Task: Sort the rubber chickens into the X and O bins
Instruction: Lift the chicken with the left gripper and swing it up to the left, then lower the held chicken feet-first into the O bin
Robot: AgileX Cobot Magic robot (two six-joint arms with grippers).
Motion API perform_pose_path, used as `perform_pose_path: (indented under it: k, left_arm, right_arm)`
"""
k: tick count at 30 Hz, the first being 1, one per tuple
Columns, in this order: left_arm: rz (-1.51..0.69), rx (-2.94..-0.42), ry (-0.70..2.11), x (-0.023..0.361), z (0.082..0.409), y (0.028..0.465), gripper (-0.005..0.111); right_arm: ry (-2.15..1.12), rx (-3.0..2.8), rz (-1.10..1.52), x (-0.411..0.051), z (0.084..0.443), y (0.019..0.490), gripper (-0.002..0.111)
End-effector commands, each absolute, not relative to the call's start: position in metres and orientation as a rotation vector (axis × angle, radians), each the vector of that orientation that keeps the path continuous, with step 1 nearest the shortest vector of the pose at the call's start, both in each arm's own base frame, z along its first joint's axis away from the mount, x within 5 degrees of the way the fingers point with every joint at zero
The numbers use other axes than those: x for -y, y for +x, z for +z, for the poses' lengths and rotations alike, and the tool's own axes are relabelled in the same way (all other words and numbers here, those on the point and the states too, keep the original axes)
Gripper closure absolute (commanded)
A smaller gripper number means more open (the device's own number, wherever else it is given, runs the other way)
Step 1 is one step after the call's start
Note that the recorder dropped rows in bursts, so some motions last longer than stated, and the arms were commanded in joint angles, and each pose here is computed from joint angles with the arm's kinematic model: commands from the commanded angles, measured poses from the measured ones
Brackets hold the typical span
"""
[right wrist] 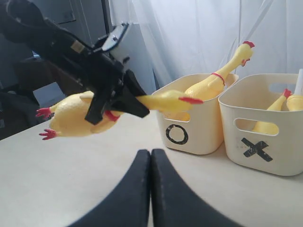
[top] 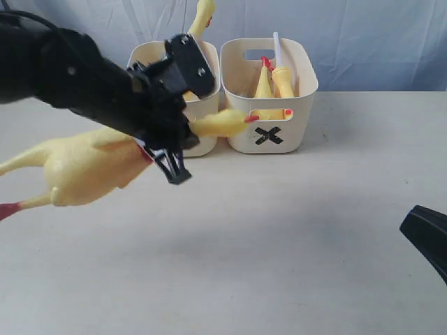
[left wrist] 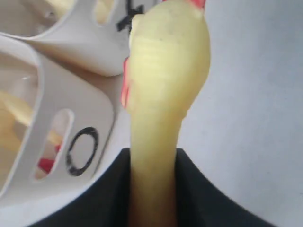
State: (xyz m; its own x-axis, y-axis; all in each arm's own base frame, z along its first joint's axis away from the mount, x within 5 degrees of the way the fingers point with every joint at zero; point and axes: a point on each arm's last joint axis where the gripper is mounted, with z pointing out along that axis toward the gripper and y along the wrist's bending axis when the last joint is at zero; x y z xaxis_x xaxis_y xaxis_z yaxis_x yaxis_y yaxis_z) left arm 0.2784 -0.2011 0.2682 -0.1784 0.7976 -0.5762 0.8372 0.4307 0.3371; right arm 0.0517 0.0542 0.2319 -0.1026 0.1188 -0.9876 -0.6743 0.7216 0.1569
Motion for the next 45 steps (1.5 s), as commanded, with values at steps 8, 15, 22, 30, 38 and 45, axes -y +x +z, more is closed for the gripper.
perform_pose_path:
  k: [8, 15, 22, 30, 38, 45]
  left_arm:
    - [-0.089, -1.902, 0.689, 0.112, 0.334, 0.311, 0.107]
    - [-0.099, -1.787, 0.169, 0.055, 0.354, 0.333, 0.107]
    - [-0.118, -1.680, -0.144, 0.018, 0.368, 0.358, 0.107]
    - [-0.191, -1.449, -0.315, 0.010, 0.399, 0.390, 0.107]
    - [-0.462, -1.180, -0.297, 0.021, 0.397, 0.420, 0.107]
    - [-0.646, -1.082, -0.362, 0.018, 0.367, 0.446, 0.107]
  right_arm:
    - [-0.467, -1.534, 0.703, -0.054, 0.232, 0.051, 0.109]
    - [-0.468, -1.534, 0.704, -0.054, 0.232, 0.051, 0.109]
    - [-0.467, -1.534, 0.703, -0.053, 0.232, 0.051, 0.109]
    - [-0.467, -1.534, 0.703, -0.053, 0.232, 0.051, 0.109]
    - [-0.467, -1.534, 0.703, -0.053, 0.232, 0.051, 0.109]
    - [-0.465, -1.535, 0.701, -0.053, 0.232, 0.052, 0.109]
